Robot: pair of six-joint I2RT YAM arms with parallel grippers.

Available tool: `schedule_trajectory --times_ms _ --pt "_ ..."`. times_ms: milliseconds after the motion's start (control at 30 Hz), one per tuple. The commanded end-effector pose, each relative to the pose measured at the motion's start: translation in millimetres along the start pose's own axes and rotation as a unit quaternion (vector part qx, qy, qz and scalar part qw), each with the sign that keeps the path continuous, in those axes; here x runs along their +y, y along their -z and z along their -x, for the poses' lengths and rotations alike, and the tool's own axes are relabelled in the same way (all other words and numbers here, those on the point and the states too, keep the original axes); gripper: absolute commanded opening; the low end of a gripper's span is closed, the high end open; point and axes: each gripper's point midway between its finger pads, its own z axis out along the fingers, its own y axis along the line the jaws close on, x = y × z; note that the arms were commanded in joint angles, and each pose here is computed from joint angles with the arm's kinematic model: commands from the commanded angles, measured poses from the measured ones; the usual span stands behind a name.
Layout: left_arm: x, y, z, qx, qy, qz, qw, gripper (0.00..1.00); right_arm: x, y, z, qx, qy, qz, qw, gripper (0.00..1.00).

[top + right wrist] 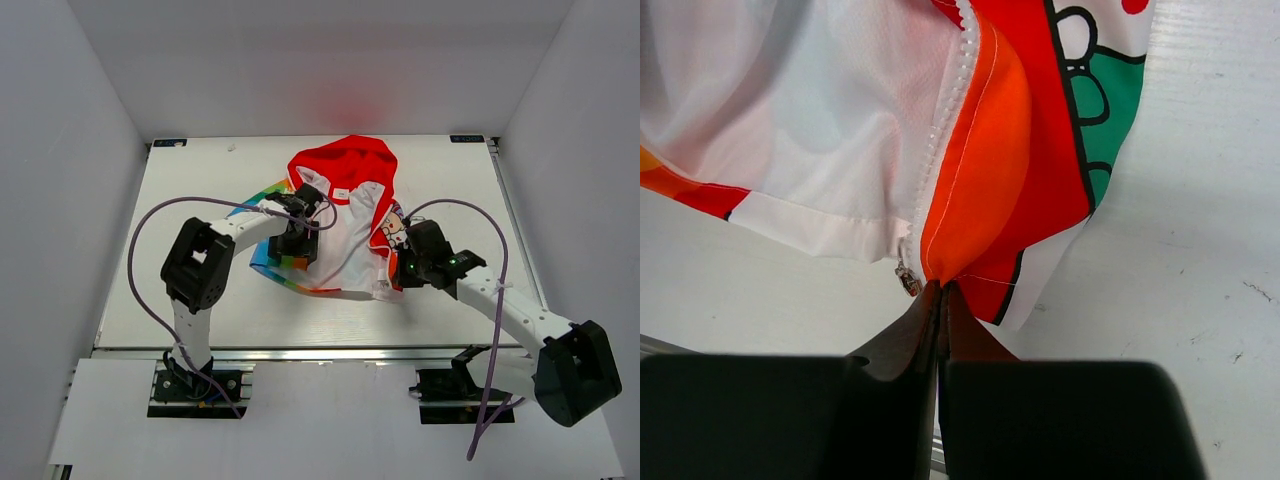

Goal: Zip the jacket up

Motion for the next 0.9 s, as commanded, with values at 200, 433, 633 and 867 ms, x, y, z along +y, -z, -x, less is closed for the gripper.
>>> schedule_trajectory --times_ms 200,433,633,867 --pt "2 0 0 -0.005 -0.002 0.042 0.999 0.71 -5 -7 -2 -0.001 0.001 -0.001 1.000 0.00" --pt "1 -6 1 -0.006 -0.003 0.044 0.999 0.52 -13 -11 -7 0.007 -0.011 -0.011 1.000 0.00" --pt "5 -3 4 -0.012 0.000 0.056 0.998 0.20 -29 -24 -22 0.032 -0.028 -0.031 0.999 0.00" --pt "31 25 27 -0.051 0.032 0.089 0.994 0.15 -62 -45 -52 0.082 -0.074 -0.076 0.991 0.00"
